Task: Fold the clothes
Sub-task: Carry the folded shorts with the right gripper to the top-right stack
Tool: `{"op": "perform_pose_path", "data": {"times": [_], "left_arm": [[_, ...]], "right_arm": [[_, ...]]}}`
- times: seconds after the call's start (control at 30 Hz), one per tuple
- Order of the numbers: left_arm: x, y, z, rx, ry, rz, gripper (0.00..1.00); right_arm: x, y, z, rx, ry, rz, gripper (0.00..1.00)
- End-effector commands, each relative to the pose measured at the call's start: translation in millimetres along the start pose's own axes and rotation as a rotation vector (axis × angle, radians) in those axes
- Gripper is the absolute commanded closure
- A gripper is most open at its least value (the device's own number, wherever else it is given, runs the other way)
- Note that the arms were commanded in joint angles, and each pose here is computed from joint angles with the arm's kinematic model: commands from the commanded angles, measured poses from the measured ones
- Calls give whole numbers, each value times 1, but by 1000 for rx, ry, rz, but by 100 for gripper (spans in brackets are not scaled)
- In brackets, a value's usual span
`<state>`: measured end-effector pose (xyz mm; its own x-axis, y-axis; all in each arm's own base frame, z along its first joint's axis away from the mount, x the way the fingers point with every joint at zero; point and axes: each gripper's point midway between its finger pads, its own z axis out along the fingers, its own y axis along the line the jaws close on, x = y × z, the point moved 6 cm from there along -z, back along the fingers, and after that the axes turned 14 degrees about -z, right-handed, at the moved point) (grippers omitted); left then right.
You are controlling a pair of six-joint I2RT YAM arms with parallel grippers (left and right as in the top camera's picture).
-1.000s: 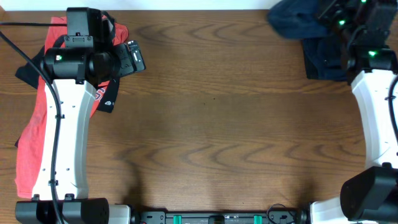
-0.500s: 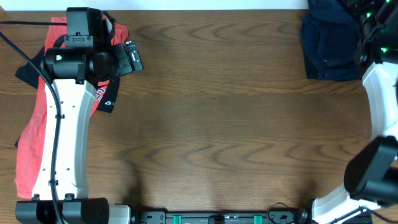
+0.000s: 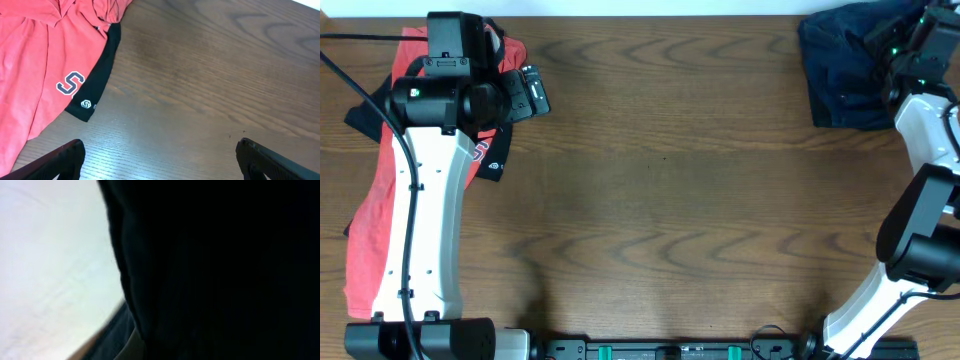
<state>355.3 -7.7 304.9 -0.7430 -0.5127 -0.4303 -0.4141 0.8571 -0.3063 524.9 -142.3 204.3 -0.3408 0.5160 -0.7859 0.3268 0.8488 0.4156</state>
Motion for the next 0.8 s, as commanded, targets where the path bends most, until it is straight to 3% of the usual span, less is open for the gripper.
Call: {"op": "perform_pose_path", "data": {"times": [0.0, 0.23, 0.3, 0.33, 0.4, 0.47, 0.6, 0.77], "left_arm": [[-1, 3, 5, -19, 4, 12, 2], [-1, 3, 5, -19, 5, 11, 2], [-1, 3, 5, -20, 5, 11, 2], [-1, 3, 5, -20, 6, 12, 2], [-1, 3, 5, -20, 6, 12, 2], [-1, 3, 5, -20, 6, 12, 2], [0, 4, 5, -22, 9, 12, 2], [0, 4, 5, -23, 12, 12, 2]], "right_arm": [[-2, -9, -1, -2, 28, 9, 99], [27, -34, -20, 38, 256, 60, 99], [38, -44, -24, 79, 322, 52, 88], [43, -49, -27, 107, 348, 33, 77], [49, -57, -31, 143, 387, -33, 37], [51, -59, -33, 139, 409, -95, 18], [40, -51, -42, 64, 398, -194, 8], [-8, -9, -84, -105, 263, -336, 7]]}}
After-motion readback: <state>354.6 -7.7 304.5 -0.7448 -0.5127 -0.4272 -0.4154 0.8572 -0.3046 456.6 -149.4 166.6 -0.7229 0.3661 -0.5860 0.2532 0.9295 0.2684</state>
